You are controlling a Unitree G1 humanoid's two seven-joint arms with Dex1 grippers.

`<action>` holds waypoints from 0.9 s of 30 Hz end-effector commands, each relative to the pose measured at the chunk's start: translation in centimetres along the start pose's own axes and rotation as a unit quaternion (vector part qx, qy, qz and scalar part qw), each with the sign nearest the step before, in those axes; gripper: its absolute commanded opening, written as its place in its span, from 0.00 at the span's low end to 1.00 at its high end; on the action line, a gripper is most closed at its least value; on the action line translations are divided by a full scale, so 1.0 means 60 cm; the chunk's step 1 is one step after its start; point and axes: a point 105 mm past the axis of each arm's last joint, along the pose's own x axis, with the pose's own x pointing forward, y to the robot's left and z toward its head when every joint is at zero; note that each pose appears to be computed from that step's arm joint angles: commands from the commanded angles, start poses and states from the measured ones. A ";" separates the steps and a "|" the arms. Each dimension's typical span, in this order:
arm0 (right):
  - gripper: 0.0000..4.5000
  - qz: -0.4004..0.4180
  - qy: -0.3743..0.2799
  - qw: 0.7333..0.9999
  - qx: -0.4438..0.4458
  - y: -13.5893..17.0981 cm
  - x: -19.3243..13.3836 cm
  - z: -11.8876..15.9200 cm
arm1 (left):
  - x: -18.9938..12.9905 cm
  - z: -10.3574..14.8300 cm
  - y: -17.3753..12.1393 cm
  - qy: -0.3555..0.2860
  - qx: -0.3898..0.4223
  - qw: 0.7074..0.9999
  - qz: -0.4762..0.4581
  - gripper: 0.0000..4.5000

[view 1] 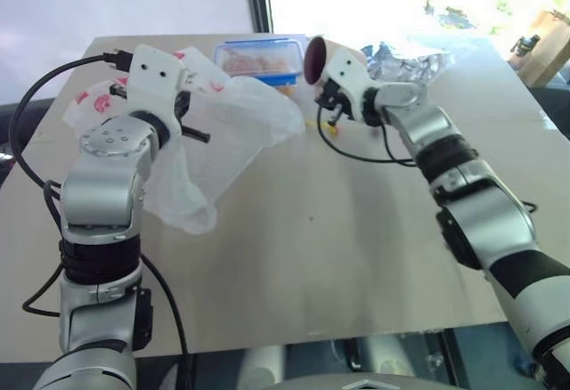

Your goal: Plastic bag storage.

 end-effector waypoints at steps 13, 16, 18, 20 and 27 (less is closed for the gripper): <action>0.01 0.326 0.016 0.941 0.091 0.103 -0.062 -0.054 | -0.026 0.025 0.049 -0.044 -0.025 0.996 0.071 0.00; 0.01 0.388 -0.024 0.917 0.095 0.123 -0.104 -0.025 | -0.019 0.023 0.051 -0.046 -0.029 0.996 0.072 0.00; 0.01 0.383 -0.063 0.915 0.109 0.125 -0.119 0.005 | -0.015 0.025 0.052 -0.050 -0.032 0.996 0.071 0.00; 0.01 0.322 -0.121 0.931 0.126 0.100 -0.114 0.047 | -0.010 0.028 0.048 -0.055 -0.033 0.996 0.066 0.00; 0.01 0.032 -0.195 0.960 0.200 -0.032 -0.050 0.093 | -0.005 0.039 0.047 -0.068 -0.031 0.995 0.065 0.00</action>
